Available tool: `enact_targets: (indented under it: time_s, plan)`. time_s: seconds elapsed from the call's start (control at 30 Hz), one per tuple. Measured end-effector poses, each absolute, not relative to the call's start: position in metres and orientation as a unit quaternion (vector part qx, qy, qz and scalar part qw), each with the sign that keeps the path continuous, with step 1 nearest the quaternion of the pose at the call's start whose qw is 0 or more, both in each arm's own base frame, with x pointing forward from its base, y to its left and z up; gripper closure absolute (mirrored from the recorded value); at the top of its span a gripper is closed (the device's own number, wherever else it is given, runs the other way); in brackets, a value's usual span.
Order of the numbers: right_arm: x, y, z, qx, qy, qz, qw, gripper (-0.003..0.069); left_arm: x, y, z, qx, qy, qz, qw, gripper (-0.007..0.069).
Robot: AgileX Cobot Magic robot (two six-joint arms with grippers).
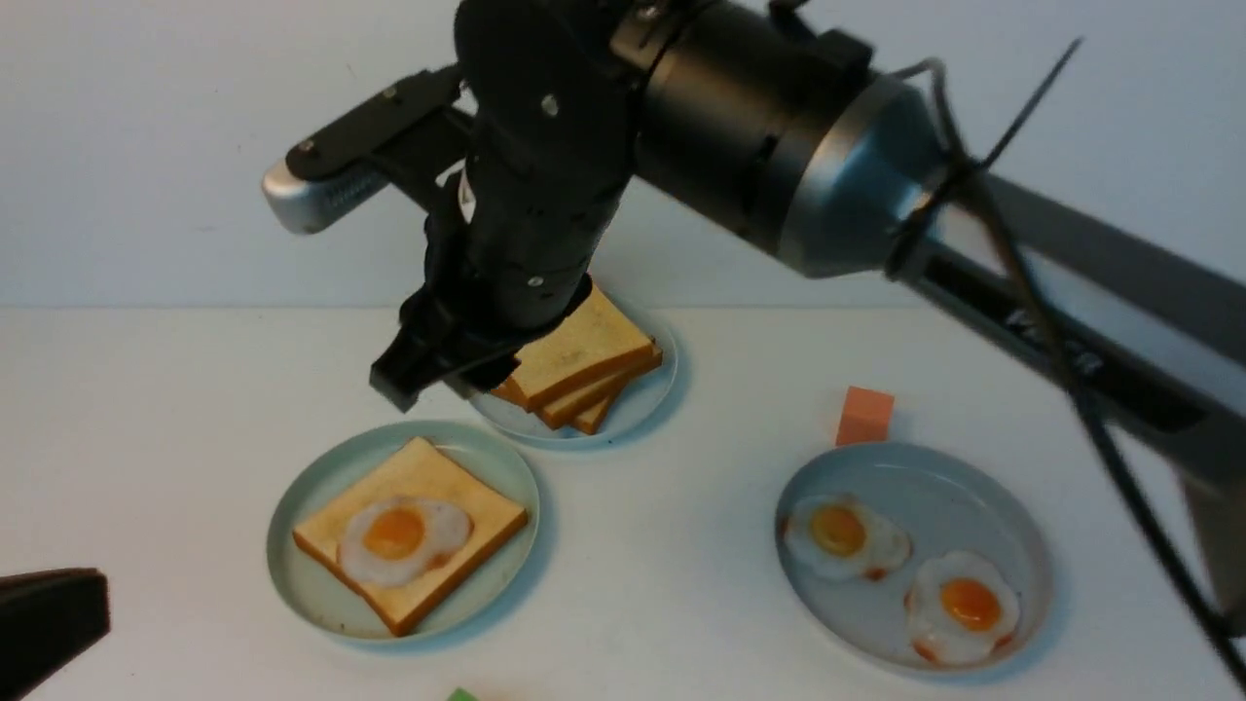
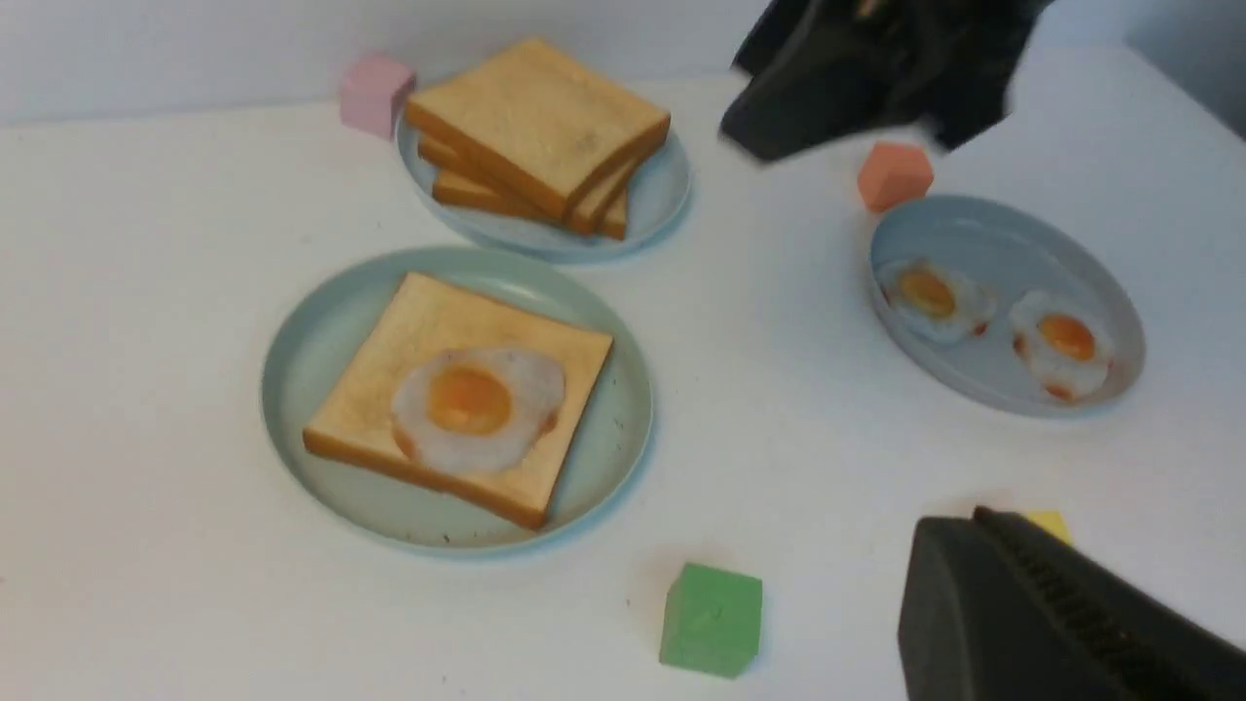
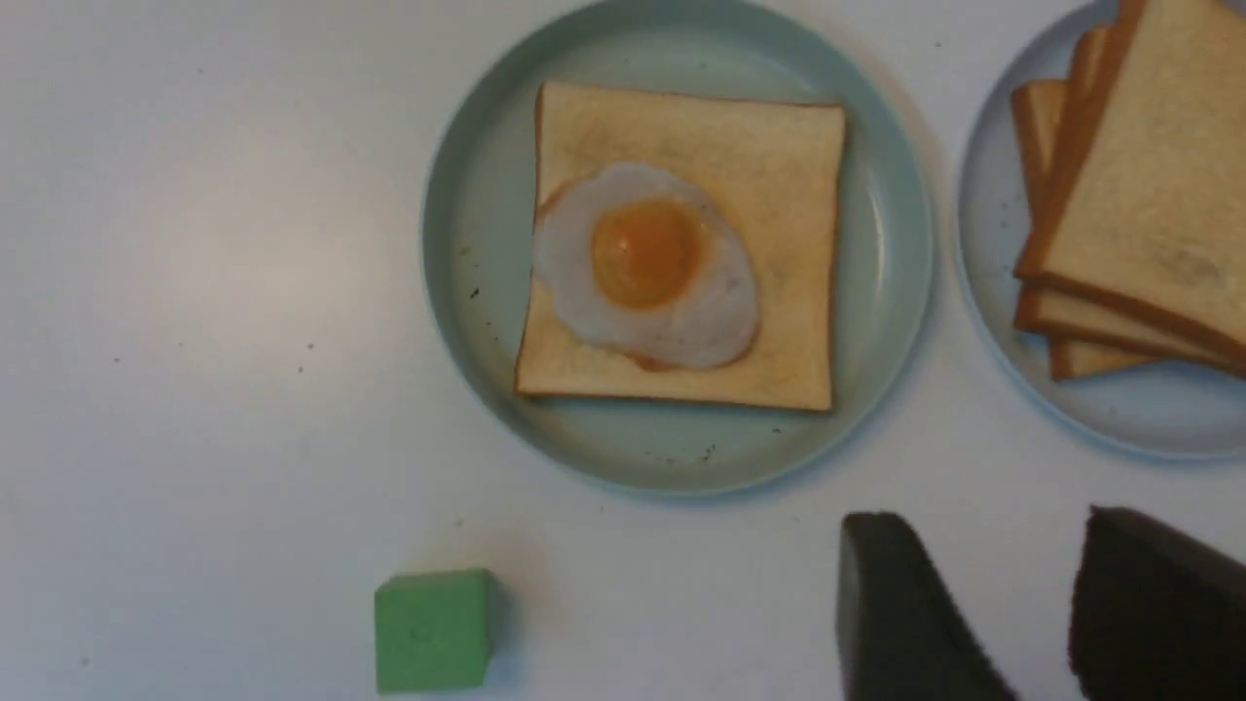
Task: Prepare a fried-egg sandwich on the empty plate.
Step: Use the left arm to grab a slice of bread
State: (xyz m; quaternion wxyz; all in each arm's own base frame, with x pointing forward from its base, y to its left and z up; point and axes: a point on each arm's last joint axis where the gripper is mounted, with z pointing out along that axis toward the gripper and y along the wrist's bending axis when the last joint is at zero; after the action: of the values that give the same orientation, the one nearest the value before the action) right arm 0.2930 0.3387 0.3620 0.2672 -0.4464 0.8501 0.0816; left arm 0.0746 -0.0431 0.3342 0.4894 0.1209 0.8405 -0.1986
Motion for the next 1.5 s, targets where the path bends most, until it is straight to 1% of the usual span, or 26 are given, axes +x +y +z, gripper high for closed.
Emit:
enact_targets:
  time_s: [0.07, 0.13, 0.17, 0.2, 0.23, 0.27, 0.37, 0.43, 0.5, 0.67, 0.7, 0.77, 0.87, 1.0, 1.03, 1.07, 1.17, 1.23, 1.27, 1.33, 1.5]
  plan:
    - [0.279, 0.319, 0.378, -0.434, 0.856, 0.072, 0.272, 0.0483, 0.088, -0.050, 0.332, 0.127, 0.857, -0.189, 0.463, 0.0638]
    - [0.262, 0.293, 0.396, -0.416, 0.862, 0.064, 0.283, 0.0545, 0.101, -0.056, 0.332, 0.133, 0.868, -0.182, 0.443, 0.0638]
    - [0.257, 0.287, 0.395, -0.413, 0.865, 0.059, 0.278, 0.0564, 0.106, -0.059, 0.332, 0.135, 0.871, -0.180, 0.436, 0.0638]
    - [0.241, 0.265, 0.403, -0.397, 0.872, 0.056, 0.280, 0.0604, 0.119, -0.066, 0.333, 0.142, 0.878, -0.176, 0.421, 0.0638]
    - [0.231, 0.252, 0.406, -0.389, 0.876, 0.054, 0.279, 0.0626, 0.126, -0.070, 0.335, 0.150, 0.880, -0.174, 0.415, 0.0638]
    - [0.213, 0.231, 0.413, -0.376, 0.881, 0.059, 0.283, 0.0643, 0.142, -0.078, 0.333, 0.160, 0.886, -0.171, 0.400, 0.0638]
    - [0.178, 0.191, 0.403, -0.343, 0.899, 0.066, 0.266, 0.0656, 0.176, -0.098, 0.327, 0.194, 0.893, -0.167, 0.369, 0.0638]
    - [0.159, 0.169, 0.397, -0.321, 0.904, 0.079, 0.272, 0.0656, 0.200, -0.112, 0.321, 0.218, 0.896, -0.167, 0.350, 0.0638]
    - [0.140, 0.147, 0.394, -0.296, 0.903, 0.101, 0.293, 0.0656, 0.224, -0.127, 0.314, 0.239, 0.895, -0.170, 0.337, 0.0638]
    - [0.102, 0.103, 0.402, -0.256, 0.889, 0.150, 0.348, 0.0656, 0.288, -0.159, 0.297, 0.287, 0.888, -0.158, 0.324, 0.0638]
    - [0.098, 0.097, 0.405, -0.252, 0.886, 0.156, 0.357, 0.0656, 0.296, -0.163, 0.298, 0.294, 0.884, -0.155, 0.329, 0.0638]
    - [0.089, 0.087, 0.411, -0.245, 0.878, 0.169, 0.374, 0.0656, 0.318, -0.172, 0.288, 0.314, 0.880, -0.143, 0.326, 0.0628]
    - [0.078, 0.074, 0.417, -0.237, 0.869, 0.184, 0.394, 0.0655, 0.346, -0.183, 0.275, 0.352, 0.871, -0.115, 0.324, 0.0573]
    - [0.070, 0.065, 0.419, -0.234, 0.866, 0.193, 0.398, 0.0654, 0.385, -0.189, 0.251, 0.373, 0.866, -0.075, 0.325, 0.0426]
    - [0.069, 0.065, 0.419, -0.234, 0.868, 0.193, 0.393, 0.0653, 0.391, -0.189, 0.250, 0.372, 0.865, -0.072, 0.329, 0.0393]
    - [0.068, 0.065, 0.418, -0.235, 0.871, 0.190, 0.387, 0.0652, 0.401, -0.187, 0.243, 0.366, 0.867, -0.067, 0.331, 0.0338]
    - [0.067, 0.064, 0.413, -0.236, 0.880, 0.182, 0.370, 0.0652, 0.423, -0.180, 0.229, 0.347, 0.874, -0.060, 0.335, 0.0266]
    - [0.067, 0.064, 0.410, -0.237, 0.882, 0.179, 0.365, 0.0652, 0.431, -0.178, 0.221, 0.343, 0.876, -0.058, 0.334, 0.0248]
    - [0.067, 0.064, 0.410, -0.237, 0.882, 0.179, 0.365, 0.0652, 0.431, -0.178, 0.221, 0.343, 0.876, -0.057, 0.334, 0.0246]
    - [0.067, 0.064, 0.410, -0.237, 0.883, 0.179, 0.363, 0.0652, 0.434, -0.179, 0.211, 0.350, 0.876, -0.056, 0.326, 0.0240]
    - [0.067, 0.064, 0.410, -0.230, 0.884, 0.183, 0.363, 0.0651, 0.437, -0.181, 0.205, 0.355, 0.874, -0.058, 0.327, 0.0240]
